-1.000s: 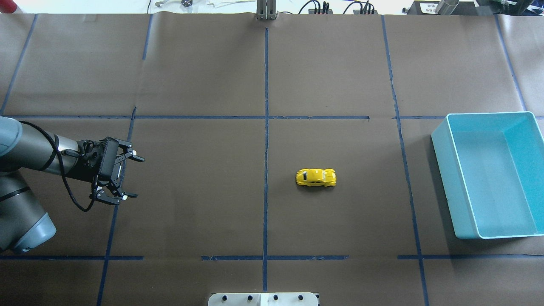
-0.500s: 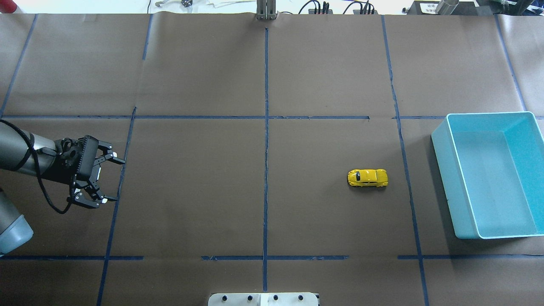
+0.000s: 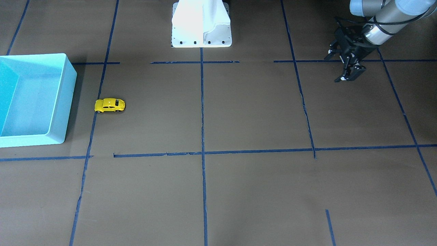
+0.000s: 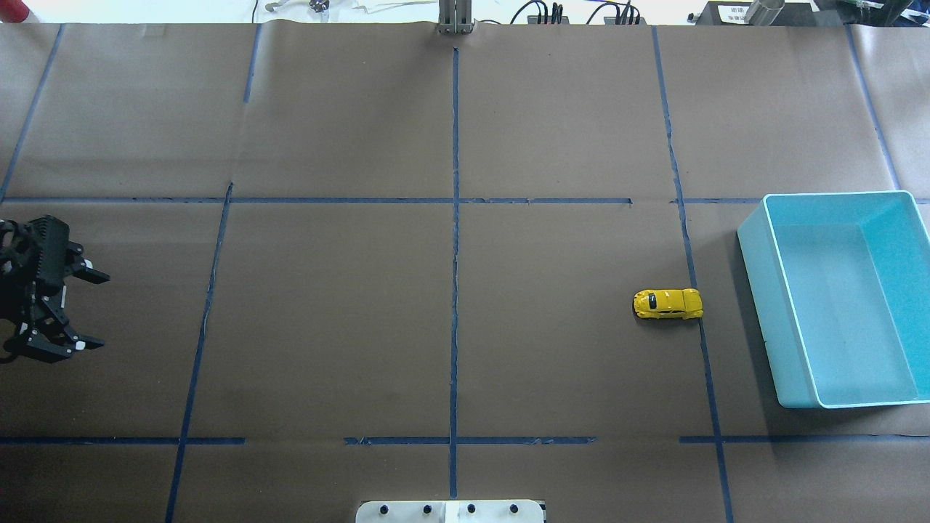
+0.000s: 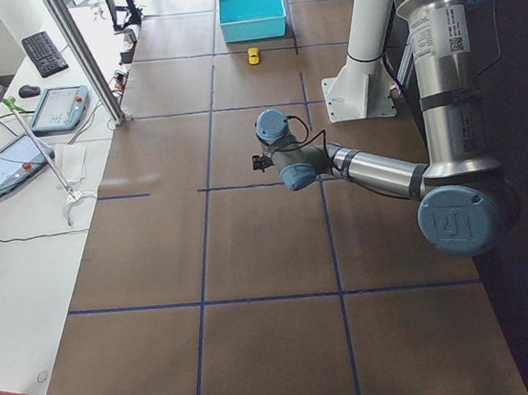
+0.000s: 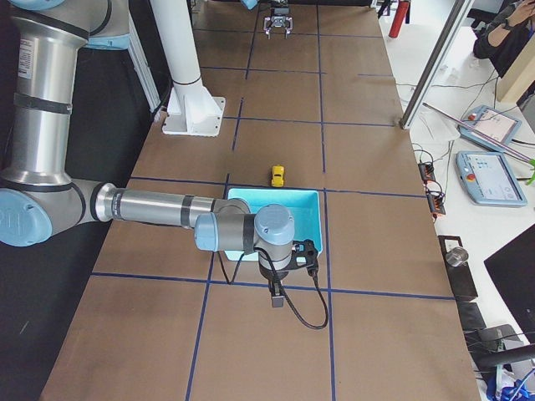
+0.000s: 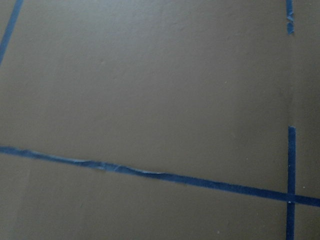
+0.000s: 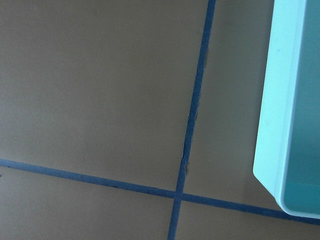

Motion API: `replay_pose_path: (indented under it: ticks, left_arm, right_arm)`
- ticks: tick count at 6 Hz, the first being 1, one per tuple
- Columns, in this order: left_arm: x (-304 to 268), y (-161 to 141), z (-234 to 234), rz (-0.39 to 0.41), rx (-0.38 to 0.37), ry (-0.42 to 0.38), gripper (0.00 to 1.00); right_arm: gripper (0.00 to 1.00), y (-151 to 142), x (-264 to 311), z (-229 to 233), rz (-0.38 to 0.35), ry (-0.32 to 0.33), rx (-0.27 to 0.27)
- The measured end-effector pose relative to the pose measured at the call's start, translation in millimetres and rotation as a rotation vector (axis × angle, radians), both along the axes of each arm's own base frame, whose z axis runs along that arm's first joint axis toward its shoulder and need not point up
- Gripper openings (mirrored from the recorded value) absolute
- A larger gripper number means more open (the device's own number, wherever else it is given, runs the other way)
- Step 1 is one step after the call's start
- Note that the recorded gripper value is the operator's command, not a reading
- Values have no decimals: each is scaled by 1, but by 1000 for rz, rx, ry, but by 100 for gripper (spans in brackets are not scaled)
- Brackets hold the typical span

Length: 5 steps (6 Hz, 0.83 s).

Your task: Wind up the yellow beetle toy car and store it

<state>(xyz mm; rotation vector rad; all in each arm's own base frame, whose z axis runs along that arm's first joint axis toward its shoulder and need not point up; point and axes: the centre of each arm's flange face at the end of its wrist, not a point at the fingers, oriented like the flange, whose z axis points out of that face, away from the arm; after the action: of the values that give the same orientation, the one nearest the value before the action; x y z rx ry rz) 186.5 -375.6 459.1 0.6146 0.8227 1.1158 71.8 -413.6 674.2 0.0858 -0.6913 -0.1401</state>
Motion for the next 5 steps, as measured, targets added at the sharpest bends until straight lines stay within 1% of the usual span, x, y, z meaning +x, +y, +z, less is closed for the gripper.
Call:
replay_pose_path:
  ticks: [1,2,3,4,5]
  left_arm:
    - [-55,-3,13,-121,-153,-100,100]
    - [-107,-4,33,-241,-311,-176,100]
    - [-155,-6,64,-355,-462,-221,100]
    - [-209,-2,104,-485,-611,-230,100]
    - [-247,6,132,-575,-705,-214,100]
  right_arm:
    - [100,-2,0,-2,-3,4,9]
    - [100,-3,1,-4,-6,7,17]
    - [100,-4,1,-6,-5,7,21]
    - [100,-3,0,-10,-4,-4,21]
    - [100,-2,-4,-18,-5,-54,26]
